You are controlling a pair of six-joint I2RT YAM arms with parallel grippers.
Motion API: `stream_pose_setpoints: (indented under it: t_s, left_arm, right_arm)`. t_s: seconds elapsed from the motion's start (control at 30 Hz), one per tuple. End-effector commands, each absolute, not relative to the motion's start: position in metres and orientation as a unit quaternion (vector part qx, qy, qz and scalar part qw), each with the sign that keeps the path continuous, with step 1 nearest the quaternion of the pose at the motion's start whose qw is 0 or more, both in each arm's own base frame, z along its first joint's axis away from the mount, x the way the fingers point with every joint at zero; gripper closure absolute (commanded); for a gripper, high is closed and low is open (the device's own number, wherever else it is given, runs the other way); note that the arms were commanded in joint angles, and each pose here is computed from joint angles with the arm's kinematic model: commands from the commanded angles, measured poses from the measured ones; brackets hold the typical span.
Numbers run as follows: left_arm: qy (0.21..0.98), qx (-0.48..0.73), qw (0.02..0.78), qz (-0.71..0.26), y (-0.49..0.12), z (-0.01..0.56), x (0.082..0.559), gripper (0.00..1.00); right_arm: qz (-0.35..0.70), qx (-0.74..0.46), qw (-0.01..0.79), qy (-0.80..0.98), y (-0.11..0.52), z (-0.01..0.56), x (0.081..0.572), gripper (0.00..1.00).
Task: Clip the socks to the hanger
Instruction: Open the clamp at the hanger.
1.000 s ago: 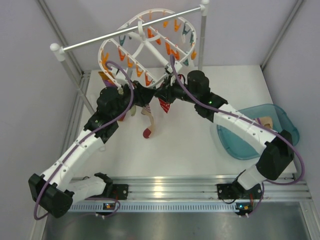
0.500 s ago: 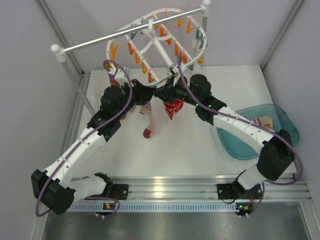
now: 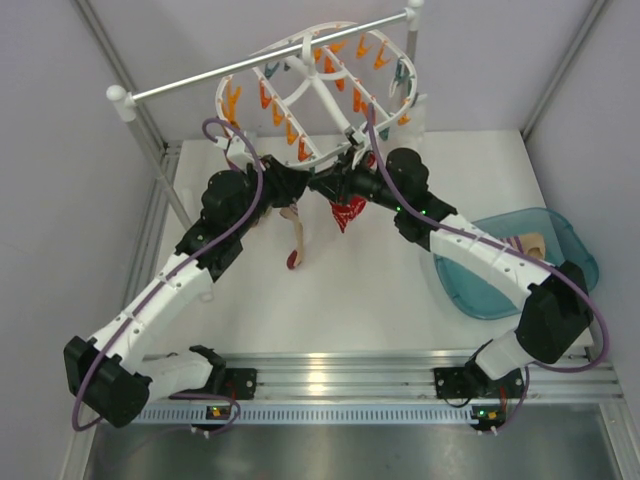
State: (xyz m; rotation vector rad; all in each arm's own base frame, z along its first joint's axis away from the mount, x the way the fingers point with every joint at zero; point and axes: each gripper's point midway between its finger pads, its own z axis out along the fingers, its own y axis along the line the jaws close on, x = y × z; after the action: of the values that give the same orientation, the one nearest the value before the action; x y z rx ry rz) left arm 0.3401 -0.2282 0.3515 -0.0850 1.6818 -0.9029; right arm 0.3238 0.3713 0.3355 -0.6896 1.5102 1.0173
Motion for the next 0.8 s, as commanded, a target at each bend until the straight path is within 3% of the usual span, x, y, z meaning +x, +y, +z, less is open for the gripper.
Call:
stream_pose_setpoints:
  t_s: [0.0,0.3,0.47,0.6,0.67,0.7,0.77]
  left_arm:
    - [0.67,-0.048,0.625,-0.398,-0.224,0.384,0.359,0.66]
    - [0.656,0.009,0.613,-0.44,-0.246,0.385,0.349,0.78]
    - [0.657,0.03,0.605,-0.449,-0.253,0.38,0.346,0.8]
    - [0.664,0.027,0.601,-0.444,-0.252,0.377,0.346,1.0]
    - [0.666,0.014,0.597,-0.447,-0.25,0.377,0.347,1.0]
    - [0.667,0.007,0.595,-0.449,-0.25,0.377,0.347,1.0]
    - [0.671,-0.012,0.585,-0.456,-0.249,0.377,0.349,1.0]
  right_arm:
    - [0.522,-0.372,0.526,0.559,0.388,0.378,0.259,1.0]
    - [0.537,-0.399,0.508,0.543,0.395,0.379,0.251,1.0]
    - [0.531,-0.413,0.506,0.54,0.398,0.378,0.252,1.0]
    - [0.525,-0.42,0.508,0.538,0.397,0.378,0.251,0.99]
    - [0.517,-0.419,0.514,0.541,0.395,0.376,0.254,0.9]
    - [0.511,-0.411,0.522,0.545,0.393,0.377,0.257,0.73]
    - [0.502,-0.4,0.528,0.556,0.388,0.371,0.262,0.7]
